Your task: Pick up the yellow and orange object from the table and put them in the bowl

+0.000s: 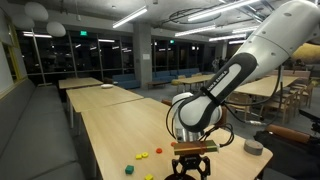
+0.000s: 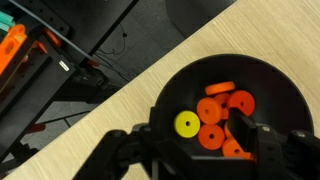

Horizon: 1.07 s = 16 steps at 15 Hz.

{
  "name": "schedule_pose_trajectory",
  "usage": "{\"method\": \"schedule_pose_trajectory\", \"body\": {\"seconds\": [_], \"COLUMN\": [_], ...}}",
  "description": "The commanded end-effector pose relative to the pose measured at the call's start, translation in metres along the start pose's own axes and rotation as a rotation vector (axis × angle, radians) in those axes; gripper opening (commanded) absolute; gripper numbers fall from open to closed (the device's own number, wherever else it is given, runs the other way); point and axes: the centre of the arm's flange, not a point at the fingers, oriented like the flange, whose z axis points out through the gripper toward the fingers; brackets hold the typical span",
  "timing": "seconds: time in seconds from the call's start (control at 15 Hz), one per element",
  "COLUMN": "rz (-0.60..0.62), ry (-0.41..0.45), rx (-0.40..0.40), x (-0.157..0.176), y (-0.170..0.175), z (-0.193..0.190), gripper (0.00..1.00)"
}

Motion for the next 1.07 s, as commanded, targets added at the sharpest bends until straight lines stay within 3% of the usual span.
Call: {"method": "schedule_pose_trajectory", "body": {"seconds": [0.0, 0.53, 1.0], "rz": [-0.001, -0.052, -0.065], "ry": [-0.012, 0.135, 0.240], "rx": [-0.008, -0.001, 0.028], "x": [-0.004, 0.026, 0.096], "y": [0.001, -0.025, -0.064], "z": [-0.002, -0.026, -0.047], "gripper": [1.00, 1.00, 1.00]}}
